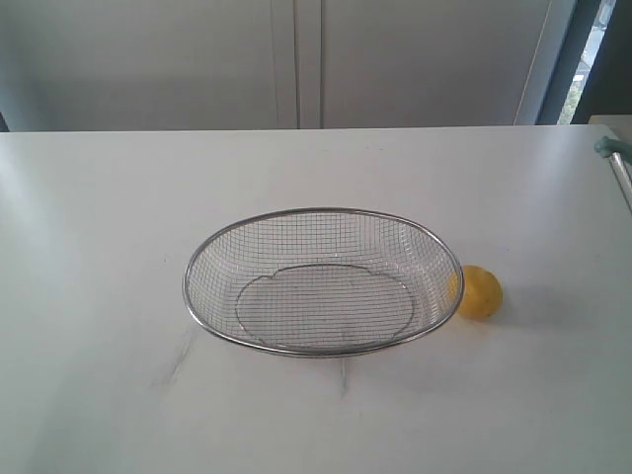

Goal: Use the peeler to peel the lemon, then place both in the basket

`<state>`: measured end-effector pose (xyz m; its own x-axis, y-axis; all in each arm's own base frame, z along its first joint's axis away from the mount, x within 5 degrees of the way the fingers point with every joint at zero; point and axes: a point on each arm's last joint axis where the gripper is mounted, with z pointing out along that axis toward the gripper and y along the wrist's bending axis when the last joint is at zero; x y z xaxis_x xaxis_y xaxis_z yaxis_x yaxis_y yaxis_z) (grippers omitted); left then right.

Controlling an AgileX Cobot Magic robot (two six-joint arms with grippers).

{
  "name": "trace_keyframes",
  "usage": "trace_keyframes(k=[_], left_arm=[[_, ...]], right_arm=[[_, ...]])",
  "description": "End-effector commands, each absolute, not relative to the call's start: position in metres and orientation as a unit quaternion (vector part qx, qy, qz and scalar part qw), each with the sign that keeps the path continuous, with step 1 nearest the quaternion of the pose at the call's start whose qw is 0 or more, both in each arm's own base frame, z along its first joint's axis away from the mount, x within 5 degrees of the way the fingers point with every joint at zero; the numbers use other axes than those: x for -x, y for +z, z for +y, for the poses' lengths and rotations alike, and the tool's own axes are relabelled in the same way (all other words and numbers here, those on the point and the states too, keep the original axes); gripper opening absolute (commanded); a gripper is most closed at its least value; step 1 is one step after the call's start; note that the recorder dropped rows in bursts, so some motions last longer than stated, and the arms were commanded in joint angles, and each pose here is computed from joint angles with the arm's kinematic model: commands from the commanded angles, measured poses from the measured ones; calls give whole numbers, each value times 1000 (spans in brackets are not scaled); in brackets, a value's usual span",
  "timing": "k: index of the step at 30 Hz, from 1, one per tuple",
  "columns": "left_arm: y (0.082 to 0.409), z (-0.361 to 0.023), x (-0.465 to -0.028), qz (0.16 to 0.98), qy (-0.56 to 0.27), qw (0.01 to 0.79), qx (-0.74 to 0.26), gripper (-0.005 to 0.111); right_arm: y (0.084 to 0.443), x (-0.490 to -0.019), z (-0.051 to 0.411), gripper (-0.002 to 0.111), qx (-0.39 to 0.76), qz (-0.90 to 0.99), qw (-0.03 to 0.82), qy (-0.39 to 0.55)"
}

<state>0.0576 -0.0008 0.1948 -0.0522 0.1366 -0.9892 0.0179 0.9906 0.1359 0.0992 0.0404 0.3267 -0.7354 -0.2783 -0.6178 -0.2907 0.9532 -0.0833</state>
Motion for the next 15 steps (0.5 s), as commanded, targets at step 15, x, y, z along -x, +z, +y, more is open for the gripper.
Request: trace_keyframes(k=[15], left_arm=[[245, 1, -45, 493, -104, 862, 63, 0]], right_arm=[[327, -100, 39, 0, 150, 928, 341, 7]])
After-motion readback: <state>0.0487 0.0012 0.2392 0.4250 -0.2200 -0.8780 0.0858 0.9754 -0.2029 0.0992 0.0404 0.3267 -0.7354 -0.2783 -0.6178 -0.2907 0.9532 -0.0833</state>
